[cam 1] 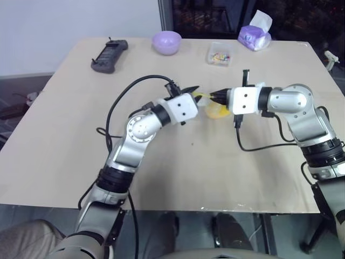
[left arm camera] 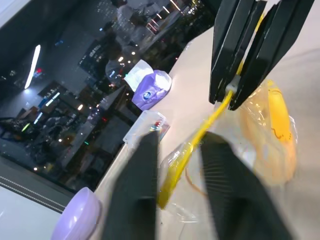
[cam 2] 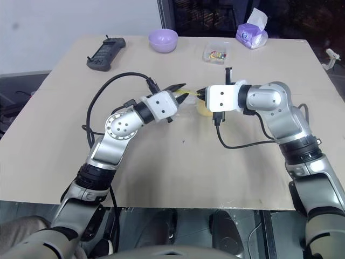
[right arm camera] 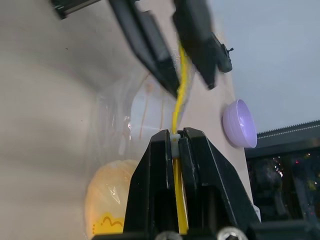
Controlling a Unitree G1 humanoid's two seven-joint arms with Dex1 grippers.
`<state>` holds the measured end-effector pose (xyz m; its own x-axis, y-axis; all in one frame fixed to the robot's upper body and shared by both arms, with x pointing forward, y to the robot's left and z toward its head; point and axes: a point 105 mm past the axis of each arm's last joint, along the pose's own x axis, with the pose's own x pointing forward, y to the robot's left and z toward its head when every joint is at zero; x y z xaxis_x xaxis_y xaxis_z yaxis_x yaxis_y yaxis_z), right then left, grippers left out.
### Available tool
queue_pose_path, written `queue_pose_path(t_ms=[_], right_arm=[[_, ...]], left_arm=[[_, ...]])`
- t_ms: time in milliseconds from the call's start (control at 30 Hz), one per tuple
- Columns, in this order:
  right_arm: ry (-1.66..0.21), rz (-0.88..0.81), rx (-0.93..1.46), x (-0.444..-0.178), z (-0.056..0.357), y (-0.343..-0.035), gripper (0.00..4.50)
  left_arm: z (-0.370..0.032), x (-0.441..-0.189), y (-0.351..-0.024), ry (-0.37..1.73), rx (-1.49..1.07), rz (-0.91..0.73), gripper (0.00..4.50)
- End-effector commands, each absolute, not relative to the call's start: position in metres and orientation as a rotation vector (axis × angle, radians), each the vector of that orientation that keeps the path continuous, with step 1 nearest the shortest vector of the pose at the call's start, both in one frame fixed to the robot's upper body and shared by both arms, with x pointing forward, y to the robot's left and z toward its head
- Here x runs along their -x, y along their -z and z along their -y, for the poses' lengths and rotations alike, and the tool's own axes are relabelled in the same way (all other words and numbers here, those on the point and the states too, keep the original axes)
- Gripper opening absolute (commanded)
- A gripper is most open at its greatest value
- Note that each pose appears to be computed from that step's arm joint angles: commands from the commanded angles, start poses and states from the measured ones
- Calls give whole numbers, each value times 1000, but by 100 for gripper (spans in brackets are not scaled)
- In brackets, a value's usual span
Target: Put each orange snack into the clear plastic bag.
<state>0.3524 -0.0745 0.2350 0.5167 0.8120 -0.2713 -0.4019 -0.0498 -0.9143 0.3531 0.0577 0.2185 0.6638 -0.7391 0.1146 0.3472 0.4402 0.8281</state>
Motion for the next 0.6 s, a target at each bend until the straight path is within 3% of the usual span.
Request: queue_pose_path(t_ms=[33,400,500,600], right_arm=[[-1023,459,1290,-347,74,-245,0],[-999,471,1268,-349,73,-249,0],[-1001,455,1263,-349,75,-249,106],[-995,449,1244,-350,75,-250,260]], left_arm=[[-54,-347,-231,714,-872,563,11],[-53,-348,-229,704,-877,565,11],[-54,-348,-228,699,-882,564,0],[-55,-347,-228,701,-884,566,0]])
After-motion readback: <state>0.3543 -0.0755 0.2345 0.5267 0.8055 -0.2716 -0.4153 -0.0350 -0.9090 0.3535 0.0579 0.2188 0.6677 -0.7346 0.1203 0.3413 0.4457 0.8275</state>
